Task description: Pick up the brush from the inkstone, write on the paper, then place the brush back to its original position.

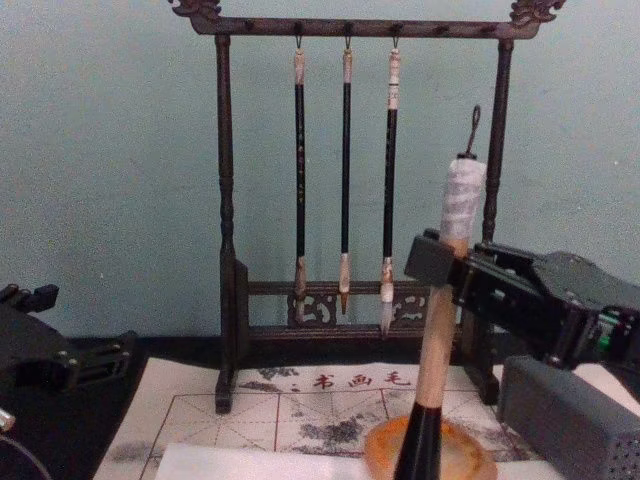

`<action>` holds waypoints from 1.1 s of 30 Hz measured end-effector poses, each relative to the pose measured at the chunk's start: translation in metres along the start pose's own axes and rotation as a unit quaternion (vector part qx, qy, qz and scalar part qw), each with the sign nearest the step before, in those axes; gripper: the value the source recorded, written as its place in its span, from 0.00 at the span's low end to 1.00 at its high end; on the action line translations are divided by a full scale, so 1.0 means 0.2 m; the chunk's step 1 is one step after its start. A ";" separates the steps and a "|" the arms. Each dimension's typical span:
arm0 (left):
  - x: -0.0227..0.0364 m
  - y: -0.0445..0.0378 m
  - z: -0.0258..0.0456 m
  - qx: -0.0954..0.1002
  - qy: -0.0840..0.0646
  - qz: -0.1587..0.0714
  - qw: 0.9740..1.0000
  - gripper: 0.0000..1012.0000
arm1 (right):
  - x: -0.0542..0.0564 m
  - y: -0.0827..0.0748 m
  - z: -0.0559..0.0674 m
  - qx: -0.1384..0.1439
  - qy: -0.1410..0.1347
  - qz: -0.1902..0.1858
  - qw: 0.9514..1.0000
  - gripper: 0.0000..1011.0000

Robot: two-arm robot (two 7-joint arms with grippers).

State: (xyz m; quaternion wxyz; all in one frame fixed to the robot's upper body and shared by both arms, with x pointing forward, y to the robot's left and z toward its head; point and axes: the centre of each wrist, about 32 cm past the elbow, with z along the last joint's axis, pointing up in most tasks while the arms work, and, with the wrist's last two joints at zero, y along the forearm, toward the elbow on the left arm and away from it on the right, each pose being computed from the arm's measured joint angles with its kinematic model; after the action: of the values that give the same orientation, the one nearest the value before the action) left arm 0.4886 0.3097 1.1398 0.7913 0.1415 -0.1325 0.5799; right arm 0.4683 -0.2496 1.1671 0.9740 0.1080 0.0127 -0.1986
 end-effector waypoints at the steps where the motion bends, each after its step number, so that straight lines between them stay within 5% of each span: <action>1: 0.000 0.000 0.000 0.000 0.000 0.000 1.000 0.99 | 0.00 0.00 0.00 0.000 0.000 0.001 1.000 0.20; 33: 0.000 0.000 0.000 0.000 0.000 0.000 1.000 0.99 | -0.04 0.02 -0.04 -0.011 0.019 0.013 1.000 0.20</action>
State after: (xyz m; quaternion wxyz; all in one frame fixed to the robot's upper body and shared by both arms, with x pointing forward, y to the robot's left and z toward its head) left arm 0.4886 0.3097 1.1398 0.7913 0.1415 -0.1324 0.5799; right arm 0.4631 -0.2425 1.1613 0.9773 0.1011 0.0322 -0.1835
